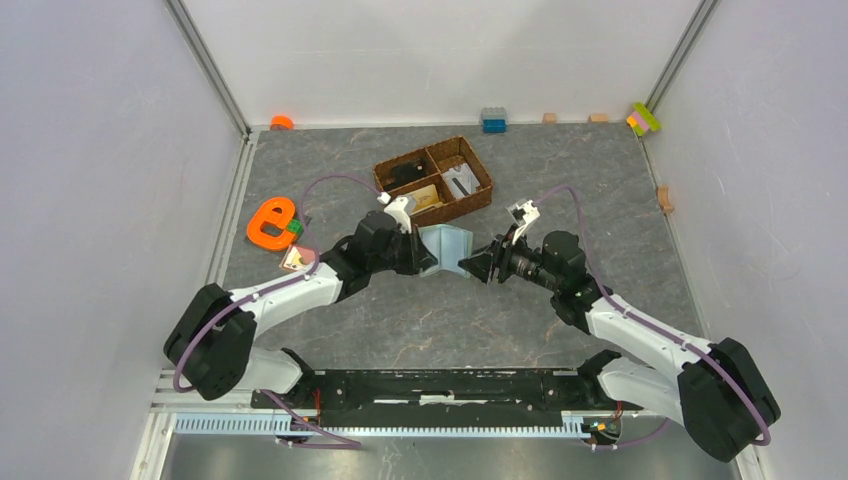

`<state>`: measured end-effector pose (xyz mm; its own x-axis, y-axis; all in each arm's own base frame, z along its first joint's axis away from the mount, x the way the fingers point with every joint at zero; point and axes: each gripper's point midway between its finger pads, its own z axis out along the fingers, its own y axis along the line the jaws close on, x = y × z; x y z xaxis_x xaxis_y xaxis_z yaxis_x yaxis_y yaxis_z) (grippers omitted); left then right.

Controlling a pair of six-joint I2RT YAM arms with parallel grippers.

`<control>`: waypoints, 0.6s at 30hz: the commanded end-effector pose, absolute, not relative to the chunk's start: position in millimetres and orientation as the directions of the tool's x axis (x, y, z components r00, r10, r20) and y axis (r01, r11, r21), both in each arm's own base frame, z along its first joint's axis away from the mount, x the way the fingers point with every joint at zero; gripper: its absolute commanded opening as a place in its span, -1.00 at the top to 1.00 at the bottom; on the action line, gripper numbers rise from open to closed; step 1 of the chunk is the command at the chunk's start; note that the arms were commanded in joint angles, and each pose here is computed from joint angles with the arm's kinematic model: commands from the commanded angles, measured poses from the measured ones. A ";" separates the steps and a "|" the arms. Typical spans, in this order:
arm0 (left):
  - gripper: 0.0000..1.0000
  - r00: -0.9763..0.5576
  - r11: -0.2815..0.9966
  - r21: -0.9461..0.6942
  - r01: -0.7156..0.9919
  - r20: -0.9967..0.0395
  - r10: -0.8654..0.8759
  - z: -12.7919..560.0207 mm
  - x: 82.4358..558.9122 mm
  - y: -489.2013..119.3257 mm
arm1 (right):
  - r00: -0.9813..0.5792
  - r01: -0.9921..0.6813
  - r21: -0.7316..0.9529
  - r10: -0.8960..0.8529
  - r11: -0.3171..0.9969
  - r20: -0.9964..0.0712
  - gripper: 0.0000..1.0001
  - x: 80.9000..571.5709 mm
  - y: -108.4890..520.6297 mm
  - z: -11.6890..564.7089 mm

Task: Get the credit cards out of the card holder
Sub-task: Open the card holder at the center of the board.

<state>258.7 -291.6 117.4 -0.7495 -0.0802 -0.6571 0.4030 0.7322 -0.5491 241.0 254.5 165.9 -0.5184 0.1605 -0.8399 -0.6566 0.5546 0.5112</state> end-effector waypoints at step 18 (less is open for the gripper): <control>0.95 -0.769 0.580 -0.693 0.429 -0.617 -0.168 152.2 258.3 -309.6 | -0.515 -0.482 0.494 0.222 0.724 -0.828 -0.40 275.6 221.8 140.9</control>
